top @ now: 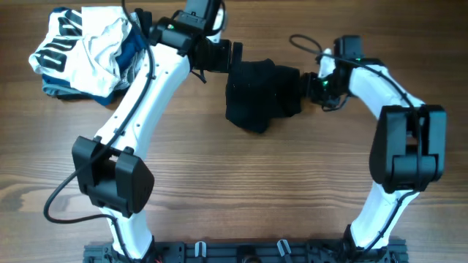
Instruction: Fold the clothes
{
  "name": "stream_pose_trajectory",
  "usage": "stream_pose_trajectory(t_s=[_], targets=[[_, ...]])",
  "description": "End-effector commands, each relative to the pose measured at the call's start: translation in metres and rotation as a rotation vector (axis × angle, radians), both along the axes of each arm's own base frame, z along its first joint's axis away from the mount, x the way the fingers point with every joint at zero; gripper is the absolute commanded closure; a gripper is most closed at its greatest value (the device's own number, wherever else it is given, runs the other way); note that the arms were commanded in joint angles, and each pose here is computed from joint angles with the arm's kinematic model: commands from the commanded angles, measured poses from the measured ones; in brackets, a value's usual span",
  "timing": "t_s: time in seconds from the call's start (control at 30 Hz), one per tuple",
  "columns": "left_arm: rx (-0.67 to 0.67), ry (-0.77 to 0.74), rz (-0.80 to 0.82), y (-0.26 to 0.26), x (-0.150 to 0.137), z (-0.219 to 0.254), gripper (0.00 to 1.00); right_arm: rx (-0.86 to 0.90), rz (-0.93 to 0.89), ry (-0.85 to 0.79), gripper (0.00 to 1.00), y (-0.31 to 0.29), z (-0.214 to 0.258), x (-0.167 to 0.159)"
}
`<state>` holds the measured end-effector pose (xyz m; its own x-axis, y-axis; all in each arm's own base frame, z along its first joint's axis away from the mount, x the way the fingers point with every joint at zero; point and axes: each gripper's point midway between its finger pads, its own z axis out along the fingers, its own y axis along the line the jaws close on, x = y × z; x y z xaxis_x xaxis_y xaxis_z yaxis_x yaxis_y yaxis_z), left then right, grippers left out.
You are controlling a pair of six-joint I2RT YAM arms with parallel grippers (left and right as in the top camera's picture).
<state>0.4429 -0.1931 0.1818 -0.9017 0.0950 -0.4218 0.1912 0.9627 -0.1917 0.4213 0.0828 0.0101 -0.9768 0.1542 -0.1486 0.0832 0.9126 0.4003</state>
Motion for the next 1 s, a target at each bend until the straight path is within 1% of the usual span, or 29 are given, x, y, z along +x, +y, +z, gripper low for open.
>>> stream_pose_trajectory(t_s=[0.0,0.1,0.23,0.33,0.4,0.43,0.5,0.57,0.63,0.7,0.73,0.77,0.8,0.9,0.97], targets=[[0.049,0.009,0.103,0.054,0.016,-0.006,0.00,0.015,0.088,0.052,0.30,0.039,-0.019,-0.020],[0.065,0.009,0.162,0.084,0.023,-0.006,0.00,0.021,0.130,0.038,0.30,0.068,-0.019,-0.023],[0.092,0.001,0.183,0.115,0.029,-0.007,0.00,0.062,0.203,-0.002,0.30,0.115,-0.014,-0.028],[0.102,-0.004,0.188,0.126,0.031,-0.006,0.00,0.065,0.259,-0.019,0.30,0.127,-0.009,-0.030],[0.105,-0.017,0.186,0.128,0.034,-0.005,0.00,0.128,0.321,-0.030,0.30,0.138,0.003,-0.032],[0.107,-0.024,0.180,0.128,0.035,-0.005,0.00,0.125,0.321,-0.019,0.30,0.138,0.006,-0.032],[0.102,-0.024,0.175,0.126,0.035,-0.004,0.00,0.081,0.254,0.028,0.29,0.123,0.013,-0.029],[0.105,-0.010,0.163,0.121,0.031,-0.006,0.00,0.067,0.207,0.040,0.25,0.106,0.027,-0.023],[0.113,0.006,0.126,0.108,0.025,-0.008,0.00,0.052,0.131,0.029,0.20,0.076,0.049,-0.010],[0.114,0.019,0.069,0.083,0.015,-0.009,0.00,0.056,0.053,-0.003,0.13,0.043,0.069,0.002],[0.117,0.026,0.034,0.067,0.009,-0.010,0.00,0.055,0.018,-0.022,0.08,0.026,0.075,0.007],[0.118,0.033,0.001,0.052,0.003,-0.011,0.00,0.049,-0.018,-0.033,0.03,0.009,0.079,0.011],[0.122,0.038,-0.044,0.033,-0.005,-0.012,0.00,0.043,-0.056,-0.044,0.00,-0.011,0.081,0.015],[0.120,0.044,-0.126,-0.021,-0.029,-0.015,0.00,0.037,-0.143,-0.046,0.01,-0.054,0.079,0.019],[0.136,0.062,-0.098,-0.040,-0.041,-0.022,0.00,0.031,-0.174,-0.056,0.00,-0.076,0.078,0.021]])
